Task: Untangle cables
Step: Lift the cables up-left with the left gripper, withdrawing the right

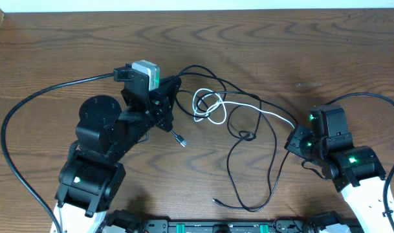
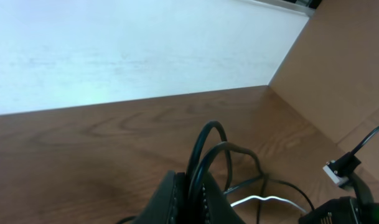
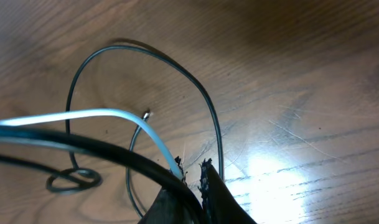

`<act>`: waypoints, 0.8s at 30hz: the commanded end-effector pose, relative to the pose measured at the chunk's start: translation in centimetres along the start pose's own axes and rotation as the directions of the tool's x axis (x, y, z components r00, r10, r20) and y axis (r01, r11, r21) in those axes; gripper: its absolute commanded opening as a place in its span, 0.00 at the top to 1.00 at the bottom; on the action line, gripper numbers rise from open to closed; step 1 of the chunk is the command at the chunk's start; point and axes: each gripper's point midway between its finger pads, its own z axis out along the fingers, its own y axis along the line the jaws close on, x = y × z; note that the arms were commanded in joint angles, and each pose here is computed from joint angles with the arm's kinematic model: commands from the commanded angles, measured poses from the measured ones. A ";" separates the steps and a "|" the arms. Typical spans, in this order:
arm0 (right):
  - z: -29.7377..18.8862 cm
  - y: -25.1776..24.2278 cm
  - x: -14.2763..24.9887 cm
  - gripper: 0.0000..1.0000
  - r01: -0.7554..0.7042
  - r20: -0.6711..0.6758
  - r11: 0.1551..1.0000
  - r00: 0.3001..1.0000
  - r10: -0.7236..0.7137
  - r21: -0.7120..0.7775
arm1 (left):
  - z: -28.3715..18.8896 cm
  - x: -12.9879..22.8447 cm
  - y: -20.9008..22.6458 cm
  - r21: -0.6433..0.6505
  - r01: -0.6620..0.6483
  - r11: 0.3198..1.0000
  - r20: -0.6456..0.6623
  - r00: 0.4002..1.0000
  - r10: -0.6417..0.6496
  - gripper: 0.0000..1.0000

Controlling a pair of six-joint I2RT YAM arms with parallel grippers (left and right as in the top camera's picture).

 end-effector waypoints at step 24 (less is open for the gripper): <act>-5.0 -3.1 -3.6 0.99 0.031 0.255 0.987 0.964 -0.071 0.157 | -0.2 0.0 -1.6 0.094 0.024 0.995 -0.021 1.000 -0.022 0.92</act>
